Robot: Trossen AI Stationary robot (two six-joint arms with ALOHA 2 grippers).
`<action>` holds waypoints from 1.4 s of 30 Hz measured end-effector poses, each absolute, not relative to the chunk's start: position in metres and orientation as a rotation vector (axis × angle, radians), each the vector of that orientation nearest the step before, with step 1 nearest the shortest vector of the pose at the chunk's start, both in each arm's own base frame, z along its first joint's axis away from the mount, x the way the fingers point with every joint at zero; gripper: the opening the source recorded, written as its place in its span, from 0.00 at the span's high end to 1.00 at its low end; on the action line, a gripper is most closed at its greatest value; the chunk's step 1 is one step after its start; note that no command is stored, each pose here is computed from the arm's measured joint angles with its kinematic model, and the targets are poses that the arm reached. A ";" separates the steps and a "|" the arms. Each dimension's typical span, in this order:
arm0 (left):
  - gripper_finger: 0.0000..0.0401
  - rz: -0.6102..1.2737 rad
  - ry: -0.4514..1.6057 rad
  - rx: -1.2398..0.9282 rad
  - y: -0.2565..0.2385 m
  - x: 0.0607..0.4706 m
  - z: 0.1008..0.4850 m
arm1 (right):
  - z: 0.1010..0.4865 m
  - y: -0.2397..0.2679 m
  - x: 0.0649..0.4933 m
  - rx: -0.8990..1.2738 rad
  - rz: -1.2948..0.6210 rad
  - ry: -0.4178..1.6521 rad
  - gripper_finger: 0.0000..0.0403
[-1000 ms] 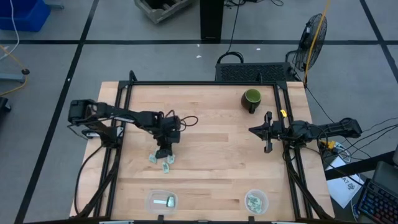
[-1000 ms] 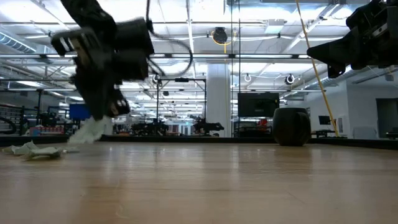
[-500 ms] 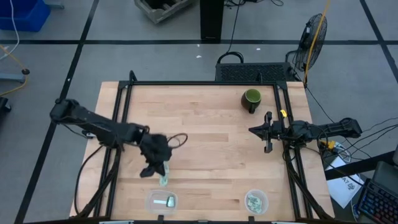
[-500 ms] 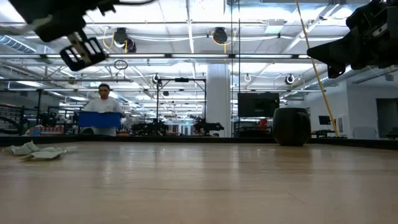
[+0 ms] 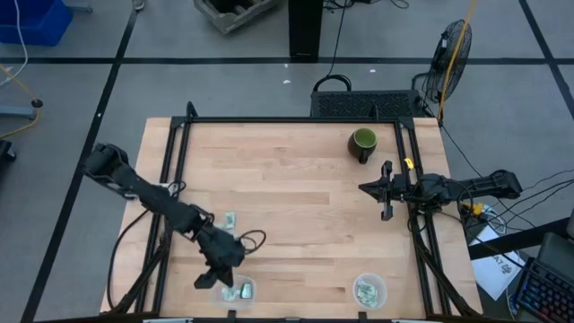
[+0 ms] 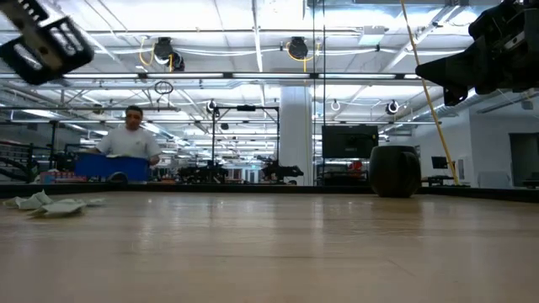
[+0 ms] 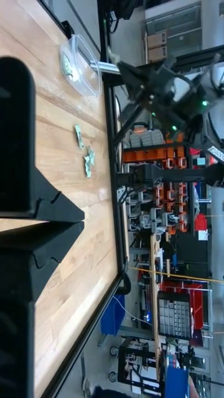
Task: Pick and place Stevia / Truvia into bins
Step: Put the stevia packet into the left transparent container
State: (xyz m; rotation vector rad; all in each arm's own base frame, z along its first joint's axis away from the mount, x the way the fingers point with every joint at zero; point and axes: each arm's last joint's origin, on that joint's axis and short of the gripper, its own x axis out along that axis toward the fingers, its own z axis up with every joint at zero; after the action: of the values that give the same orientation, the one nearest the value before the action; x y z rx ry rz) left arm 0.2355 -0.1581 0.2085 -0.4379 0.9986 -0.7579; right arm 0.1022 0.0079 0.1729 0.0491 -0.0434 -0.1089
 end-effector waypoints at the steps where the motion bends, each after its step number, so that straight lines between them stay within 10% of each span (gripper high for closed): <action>1: 0.97 -0.758 1.013 -0.441 -0.161 0.236 0.205 | 0.173 0.008 0.102 0.049 -0.109 -0.043 0.99; 42: 0.79 -0.502 1.222 -0.412 -0.087 0.266 0.156 | 0.173 0.008 0.102 0.049 -0.109 -0.044 0.99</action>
State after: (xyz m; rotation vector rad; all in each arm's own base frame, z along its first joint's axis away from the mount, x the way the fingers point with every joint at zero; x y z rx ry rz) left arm 0.2655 -0.0873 0.1560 -0.4121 1.2219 -0.5025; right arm 0.1022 0.0079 0.1729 0.0490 -0.0436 -0.1089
